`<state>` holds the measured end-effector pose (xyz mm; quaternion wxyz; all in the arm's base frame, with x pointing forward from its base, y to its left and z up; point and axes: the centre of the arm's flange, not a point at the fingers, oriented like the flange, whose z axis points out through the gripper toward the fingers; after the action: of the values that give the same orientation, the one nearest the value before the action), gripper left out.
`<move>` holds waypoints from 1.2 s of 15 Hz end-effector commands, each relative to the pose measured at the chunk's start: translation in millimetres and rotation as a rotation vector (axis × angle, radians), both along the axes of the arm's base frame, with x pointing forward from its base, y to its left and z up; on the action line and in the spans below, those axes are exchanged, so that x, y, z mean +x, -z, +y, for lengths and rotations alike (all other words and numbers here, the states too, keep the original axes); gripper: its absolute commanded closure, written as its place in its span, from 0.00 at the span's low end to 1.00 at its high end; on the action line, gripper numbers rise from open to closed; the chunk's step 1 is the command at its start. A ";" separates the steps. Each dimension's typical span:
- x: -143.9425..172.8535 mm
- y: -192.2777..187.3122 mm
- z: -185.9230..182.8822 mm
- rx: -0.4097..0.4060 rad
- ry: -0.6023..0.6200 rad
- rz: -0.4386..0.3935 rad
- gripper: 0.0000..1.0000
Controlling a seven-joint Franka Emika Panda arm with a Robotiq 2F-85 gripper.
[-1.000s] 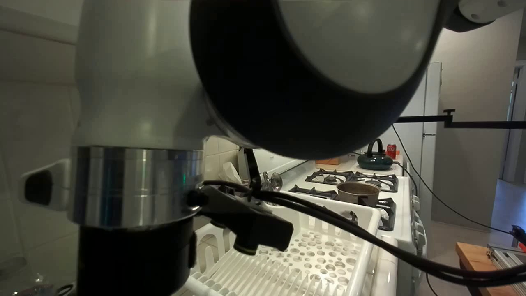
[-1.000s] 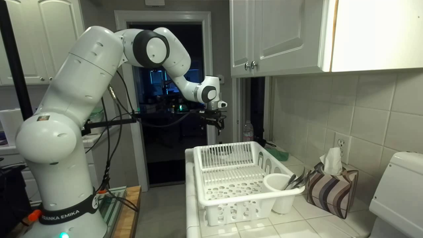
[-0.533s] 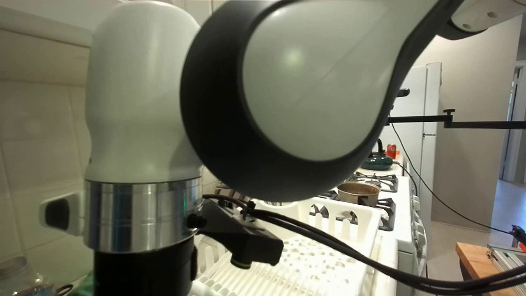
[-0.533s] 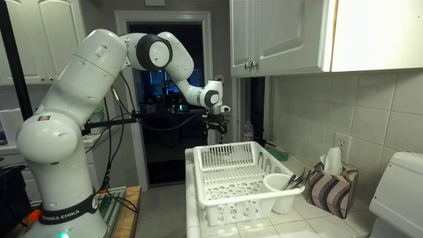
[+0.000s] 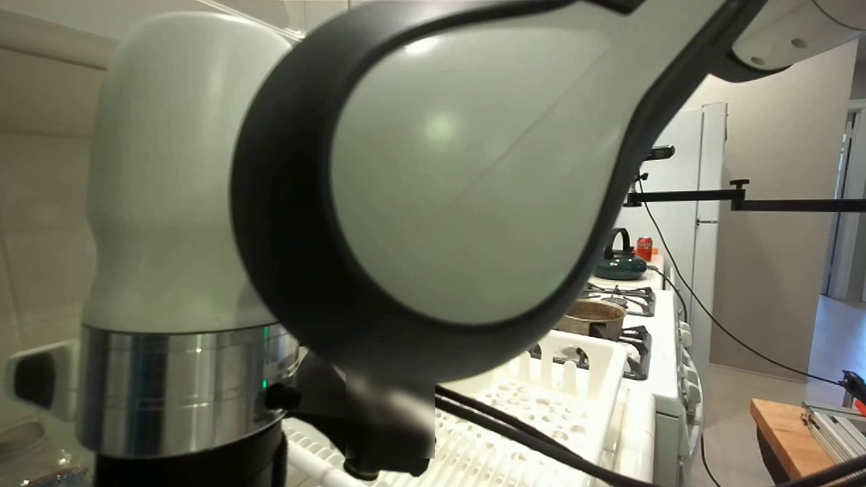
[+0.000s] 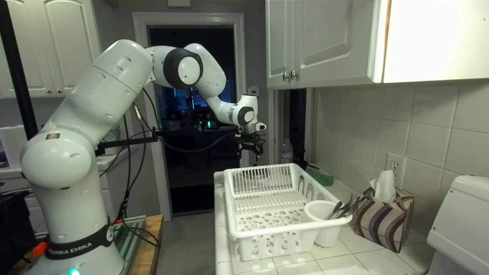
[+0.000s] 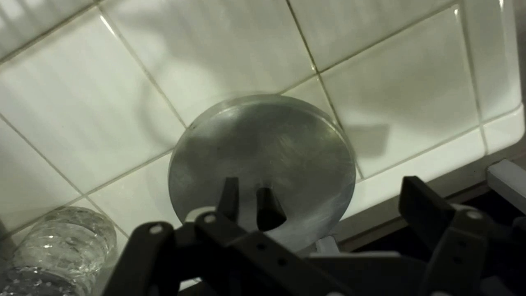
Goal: Put the lid on the pot
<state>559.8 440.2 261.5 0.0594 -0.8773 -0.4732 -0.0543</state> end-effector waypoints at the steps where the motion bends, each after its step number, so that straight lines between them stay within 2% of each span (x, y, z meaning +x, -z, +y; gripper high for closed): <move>1: 11.5 5.2 16.5 0.001 -0.011 -0.037 0.00; 2: 13.2 6.7 18.1 -0.005 -0.008 -0.040 0.00; 3: 3.1 1.6 6.5 0.005 -0.006 -0.010 0.00; 9: 4.3 2.8 6.0 0.004 -0.004 -0.009 0.00; 18: 13.6 31.4 14.8 0.004 0.002 0.005 0.00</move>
<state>566.7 443.9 236.6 0.0599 -0.8789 -0.4710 -0.0464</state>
